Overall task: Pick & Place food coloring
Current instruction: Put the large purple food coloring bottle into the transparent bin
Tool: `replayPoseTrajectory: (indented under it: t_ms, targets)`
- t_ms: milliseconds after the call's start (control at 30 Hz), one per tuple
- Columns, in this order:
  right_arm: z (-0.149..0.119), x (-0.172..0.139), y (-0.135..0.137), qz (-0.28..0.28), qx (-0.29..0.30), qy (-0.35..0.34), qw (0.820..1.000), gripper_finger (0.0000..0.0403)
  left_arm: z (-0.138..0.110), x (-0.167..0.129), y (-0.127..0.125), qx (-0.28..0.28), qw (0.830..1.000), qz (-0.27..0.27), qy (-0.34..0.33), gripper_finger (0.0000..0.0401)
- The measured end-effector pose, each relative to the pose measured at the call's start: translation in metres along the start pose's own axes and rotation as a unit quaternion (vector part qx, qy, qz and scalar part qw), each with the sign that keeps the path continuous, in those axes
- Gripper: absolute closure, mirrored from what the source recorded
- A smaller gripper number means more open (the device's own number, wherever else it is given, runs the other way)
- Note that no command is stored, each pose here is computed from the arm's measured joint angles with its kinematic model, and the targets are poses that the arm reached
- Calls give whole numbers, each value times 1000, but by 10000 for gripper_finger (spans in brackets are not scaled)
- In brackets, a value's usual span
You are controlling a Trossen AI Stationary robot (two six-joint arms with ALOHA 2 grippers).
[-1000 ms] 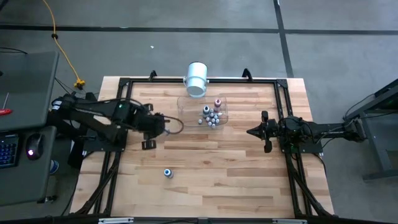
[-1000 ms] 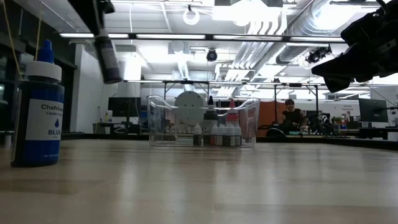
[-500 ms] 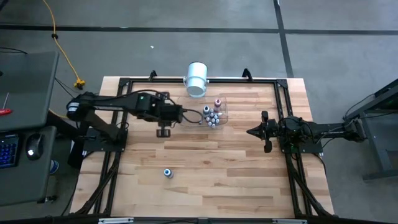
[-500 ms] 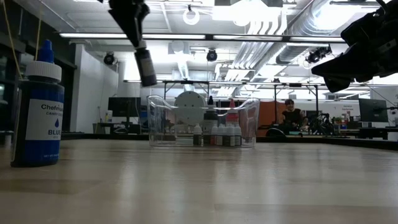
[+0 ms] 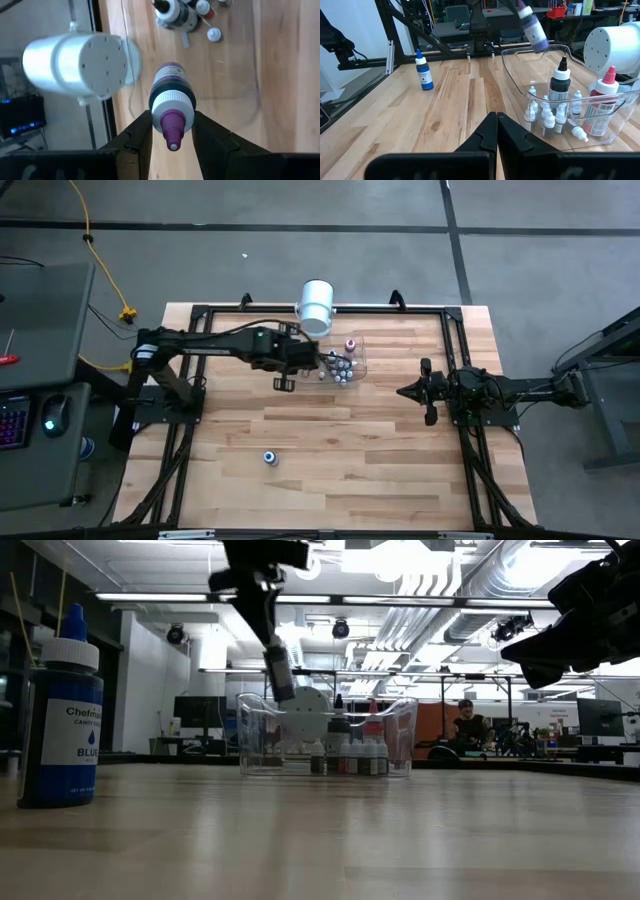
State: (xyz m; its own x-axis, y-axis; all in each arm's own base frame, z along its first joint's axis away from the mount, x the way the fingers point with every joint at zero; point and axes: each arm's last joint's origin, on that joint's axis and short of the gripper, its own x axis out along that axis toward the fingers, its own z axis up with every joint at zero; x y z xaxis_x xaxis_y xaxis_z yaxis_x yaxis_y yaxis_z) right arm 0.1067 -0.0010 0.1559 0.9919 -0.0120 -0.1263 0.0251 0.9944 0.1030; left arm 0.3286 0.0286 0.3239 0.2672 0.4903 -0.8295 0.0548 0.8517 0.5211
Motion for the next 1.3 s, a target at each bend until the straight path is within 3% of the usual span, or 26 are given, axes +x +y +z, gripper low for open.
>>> replayPoseTrajectory:
  t_ms: [600, 1000, 1300]
  targets:
    - [0, 0, 0, 0, 0, 0, 1000, 402, 25, 87, 7, 120, 991, -64, 8, 288]
    - [0, 0, 0, 0, 0, 0, 1000, 402, 19, 106, 30, 89, 992, -94, -13, 288]
    - [0, 0, 0, 0, 0, 0, 1000, 402, 19, 108, 30, 81, 986, -137, -41, 288]
